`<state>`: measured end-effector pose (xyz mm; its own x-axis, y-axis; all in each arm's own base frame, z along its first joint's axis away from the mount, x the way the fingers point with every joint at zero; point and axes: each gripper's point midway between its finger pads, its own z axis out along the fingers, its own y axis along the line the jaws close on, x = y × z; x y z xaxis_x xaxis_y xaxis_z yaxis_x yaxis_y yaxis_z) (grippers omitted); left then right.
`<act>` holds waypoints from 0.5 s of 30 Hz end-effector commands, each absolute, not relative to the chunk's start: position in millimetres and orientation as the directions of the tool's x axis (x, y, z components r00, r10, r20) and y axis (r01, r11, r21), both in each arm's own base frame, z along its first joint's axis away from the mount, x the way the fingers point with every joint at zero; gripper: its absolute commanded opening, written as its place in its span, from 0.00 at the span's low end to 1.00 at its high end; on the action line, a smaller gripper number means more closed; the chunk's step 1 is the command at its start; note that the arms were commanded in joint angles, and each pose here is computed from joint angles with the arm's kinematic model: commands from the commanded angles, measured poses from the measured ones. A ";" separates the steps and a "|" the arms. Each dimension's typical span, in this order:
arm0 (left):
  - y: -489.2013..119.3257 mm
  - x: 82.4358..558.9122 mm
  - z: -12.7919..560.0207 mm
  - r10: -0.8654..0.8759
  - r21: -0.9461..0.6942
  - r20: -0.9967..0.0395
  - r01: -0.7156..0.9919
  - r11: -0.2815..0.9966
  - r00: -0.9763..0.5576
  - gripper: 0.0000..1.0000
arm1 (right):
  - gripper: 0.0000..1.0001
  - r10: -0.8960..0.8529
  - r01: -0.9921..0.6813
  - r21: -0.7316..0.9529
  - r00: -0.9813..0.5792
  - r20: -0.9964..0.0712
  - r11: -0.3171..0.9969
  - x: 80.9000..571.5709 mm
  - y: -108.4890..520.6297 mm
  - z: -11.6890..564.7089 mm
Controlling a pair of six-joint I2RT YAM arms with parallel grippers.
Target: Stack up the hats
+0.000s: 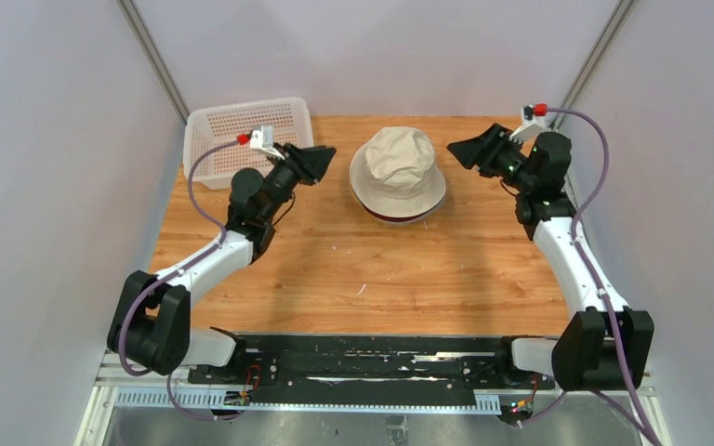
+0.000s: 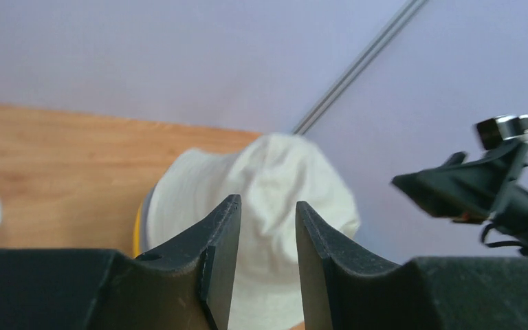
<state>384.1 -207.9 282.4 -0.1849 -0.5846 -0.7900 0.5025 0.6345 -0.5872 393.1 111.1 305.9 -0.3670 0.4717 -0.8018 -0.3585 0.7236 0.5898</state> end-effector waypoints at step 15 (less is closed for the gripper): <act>-302.3 443.4 353.6 -0.487 -0.509 -0.824 0.757 0.409 -0.291 0.40 | 0.61 0.367 -0.574 0.636 -0.523 -0.769 0.515 384.7 222.6 324.0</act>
